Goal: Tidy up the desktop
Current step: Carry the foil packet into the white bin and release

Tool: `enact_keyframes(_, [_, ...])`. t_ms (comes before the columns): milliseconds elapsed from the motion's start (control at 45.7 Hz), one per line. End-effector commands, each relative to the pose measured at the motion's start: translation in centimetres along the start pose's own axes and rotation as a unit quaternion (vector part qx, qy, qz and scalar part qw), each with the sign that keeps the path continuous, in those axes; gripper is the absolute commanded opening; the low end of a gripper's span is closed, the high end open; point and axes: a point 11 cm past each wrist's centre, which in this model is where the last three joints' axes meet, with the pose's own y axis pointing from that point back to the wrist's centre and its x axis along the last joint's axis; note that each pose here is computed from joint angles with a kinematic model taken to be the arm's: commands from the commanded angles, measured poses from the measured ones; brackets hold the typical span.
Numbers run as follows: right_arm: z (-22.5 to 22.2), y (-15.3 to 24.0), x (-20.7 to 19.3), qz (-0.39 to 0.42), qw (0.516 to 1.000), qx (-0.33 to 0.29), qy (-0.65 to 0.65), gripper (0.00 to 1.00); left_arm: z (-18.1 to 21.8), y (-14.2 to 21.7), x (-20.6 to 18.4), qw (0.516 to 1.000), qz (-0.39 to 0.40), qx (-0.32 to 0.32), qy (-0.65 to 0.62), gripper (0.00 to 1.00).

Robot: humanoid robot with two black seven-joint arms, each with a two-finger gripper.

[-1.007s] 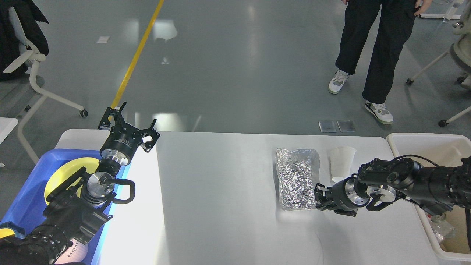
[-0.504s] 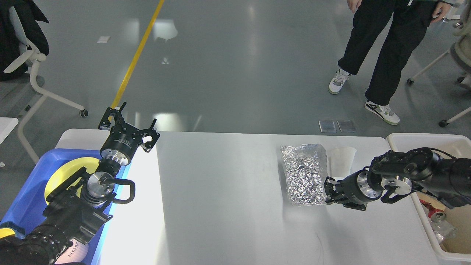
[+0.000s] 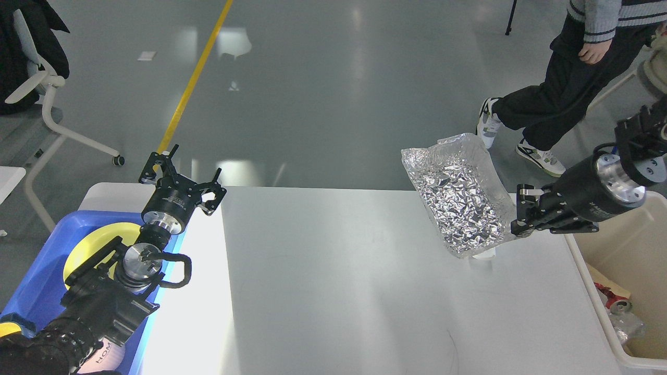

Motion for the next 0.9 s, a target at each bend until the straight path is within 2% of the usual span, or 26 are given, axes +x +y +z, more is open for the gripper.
enact_keyframes(0, [-1.4, 2.0, 0.2, 0.014, 0.999, -0.008, 0.028, 0.00, 0.0, 0.0, 0.0, 1.000, 0.000, 0.000, 0.000, 0.98])
enact_keyframes(88, [-0.9, 2.2, 0.7, 0.023, 0.999, -0.016, 0.023, 0.00, 0.0, 0.0, 0.0, 1.000, 0.000, 0.000, 0.000, 0.98])
enact_keyframes(175, [1.9, 2.2, 2.0, 0.042, 0.998, -0.047, -0.004, 0.00, 0.0, 0.0, 0.0, 1.000, 0.000, 0.000, 0.000, 0.98])
enact_keyframes(372, [14.2, 2.3, 5.1, 0.109, 0.978, -0.111, -0.139, 0.00, -0.3, 0.0, -0.1, 1.000, -0.001, 0.003, 0.001, 0.98])
enact_keyframes(569, [24.9, 1.7, 4.0, 0.147, 0.945, -0.174, -0.234, 0.00, -0.3, 0.0, -0.1, 1.000, -0.001, 0.003, 0.001, 0.98])
enact_keyframes(722, [30.4, 0.9, 3.9, 0.207, 0.915, -0.205, -0.279, 0.00, -0.3, 0.0, -0.1, 1.000, -0.001, 0.003, 0.001, 0.98])
enact_keyframes(876, [35.3, -1.9, 1.2, 0.243, 0.884, -0.238, -0.321, 0.00, -0.3, 0.0, -0.1, 1.000, -0.001, 0.003, 0.001, 0.98])
